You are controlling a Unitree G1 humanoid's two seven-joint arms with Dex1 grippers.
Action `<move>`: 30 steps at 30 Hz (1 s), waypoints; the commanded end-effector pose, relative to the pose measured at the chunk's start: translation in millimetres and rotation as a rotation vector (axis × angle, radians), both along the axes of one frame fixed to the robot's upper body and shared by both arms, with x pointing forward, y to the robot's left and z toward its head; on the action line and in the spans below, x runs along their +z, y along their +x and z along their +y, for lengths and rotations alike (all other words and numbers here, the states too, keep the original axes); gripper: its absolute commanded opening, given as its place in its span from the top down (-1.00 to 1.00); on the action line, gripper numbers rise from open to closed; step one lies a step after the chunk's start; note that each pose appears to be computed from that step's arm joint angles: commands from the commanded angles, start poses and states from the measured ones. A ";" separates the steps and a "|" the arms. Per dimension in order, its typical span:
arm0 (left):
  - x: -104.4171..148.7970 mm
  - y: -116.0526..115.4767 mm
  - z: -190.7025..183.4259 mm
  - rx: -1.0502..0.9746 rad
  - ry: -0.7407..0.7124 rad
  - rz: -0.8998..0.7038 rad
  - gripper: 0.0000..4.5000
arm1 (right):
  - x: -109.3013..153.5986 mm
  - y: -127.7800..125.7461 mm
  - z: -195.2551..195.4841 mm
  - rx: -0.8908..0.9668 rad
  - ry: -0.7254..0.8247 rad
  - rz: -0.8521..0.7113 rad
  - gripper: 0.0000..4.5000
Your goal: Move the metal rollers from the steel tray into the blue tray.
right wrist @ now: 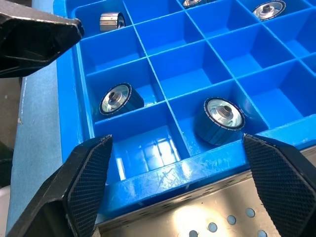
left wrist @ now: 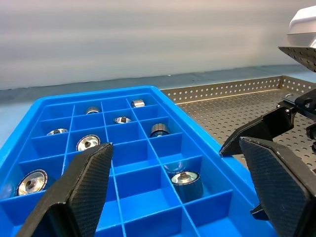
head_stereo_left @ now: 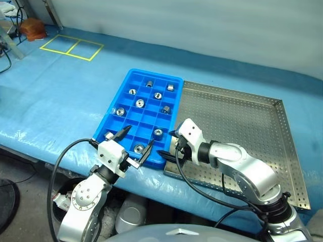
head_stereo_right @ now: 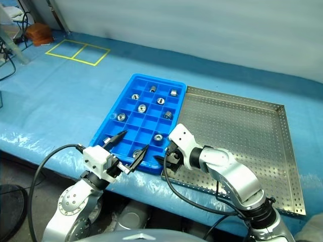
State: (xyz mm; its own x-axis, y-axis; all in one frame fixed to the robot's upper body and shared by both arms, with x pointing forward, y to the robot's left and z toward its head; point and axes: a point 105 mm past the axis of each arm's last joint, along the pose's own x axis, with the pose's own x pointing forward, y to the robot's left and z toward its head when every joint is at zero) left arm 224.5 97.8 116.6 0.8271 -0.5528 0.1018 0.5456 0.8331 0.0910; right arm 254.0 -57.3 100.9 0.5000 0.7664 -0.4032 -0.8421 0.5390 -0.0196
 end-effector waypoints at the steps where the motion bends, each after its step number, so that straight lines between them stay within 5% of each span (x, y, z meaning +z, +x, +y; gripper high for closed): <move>1: 3.7 -0.7 -2.5 -0.009 -0.014 -0.017 -1.00 | 12.8 -3.6 3.1 0.021 0.020 -0.044 -0.98; 30: 1.8 0.8 -6.2 -0.021 -0.010 -0.010 -1.00 | 11.5 -8.0 1.9 -0.026 0.045 -0.031 -0.98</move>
State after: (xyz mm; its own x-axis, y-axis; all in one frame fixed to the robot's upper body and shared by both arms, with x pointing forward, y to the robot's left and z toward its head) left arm 226.8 94.1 112.6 0.8239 -0.5595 0.0910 0.5536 0.8287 0.0827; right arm 249.1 -57.8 101.4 0.5308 0.7546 -0.3857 -0.8174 0.5761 0.0022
